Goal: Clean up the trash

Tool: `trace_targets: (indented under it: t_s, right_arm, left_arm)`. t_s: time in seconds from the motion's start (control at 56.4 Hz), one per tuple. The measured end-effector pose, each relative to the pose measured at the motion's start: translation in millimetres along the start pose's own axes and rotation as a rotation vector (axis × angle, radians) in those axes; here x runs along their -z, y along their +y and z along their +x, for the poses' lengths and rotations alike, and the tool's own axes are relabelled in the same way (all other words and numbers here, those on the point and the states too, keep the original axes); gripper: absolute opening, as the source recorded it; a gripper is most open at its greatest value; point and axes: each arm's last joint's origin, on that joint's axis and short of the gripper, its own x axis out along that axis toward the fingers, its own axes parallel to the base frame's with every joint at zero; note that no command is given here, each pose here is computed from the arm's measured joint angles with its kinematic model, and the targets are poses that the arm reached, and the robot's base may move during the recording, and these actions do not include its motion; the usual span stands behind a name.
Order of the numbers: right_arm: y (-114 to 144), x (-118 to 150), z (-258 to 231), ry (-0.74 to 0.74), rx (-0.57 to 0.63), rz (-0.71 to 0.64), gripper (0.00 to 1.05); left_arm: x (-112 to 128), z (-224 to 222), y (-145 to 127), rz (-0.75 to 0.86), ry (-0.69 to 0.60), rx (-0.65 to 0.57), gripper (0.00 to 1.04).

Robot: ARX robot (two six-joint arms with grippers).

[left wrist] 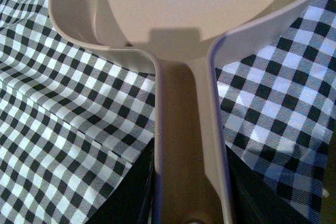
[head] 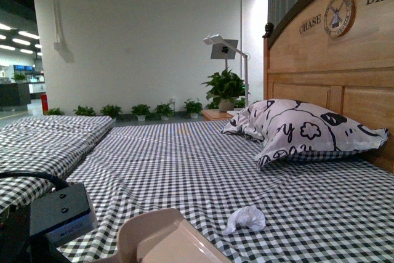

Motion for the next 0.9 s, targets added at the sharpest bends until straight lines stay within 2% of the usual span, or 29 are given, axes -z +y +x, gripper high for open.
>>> trace_targets:
  t_s: [0.071, 0.195, 0.602, 0.904]
  right_arm:
    - [1, -1, 6, 0.136, 0.001, -0.098, 0.21]
    - [10, -2, 38, 0.221, -0.034, -0.186, 0.21]
    - [58, 21, 158, 0.332, -0.127, -0.317, 0.2]
    - [100, 66, 211, 0.413, -0.17, -0.385, 0.2]
  left_arm:
    - [0, 0, 0, 0.001, 0.0, 0.0, 0.28]
    - [0, 0, 0, 0.002, 0.0, 0.0, 0.28]
    - [0, 0, 0, 0.003, 0.0, 0.001, 0.28]
    - [0, 0, 0, 0.003, 0.0, 0.001, 0.28]
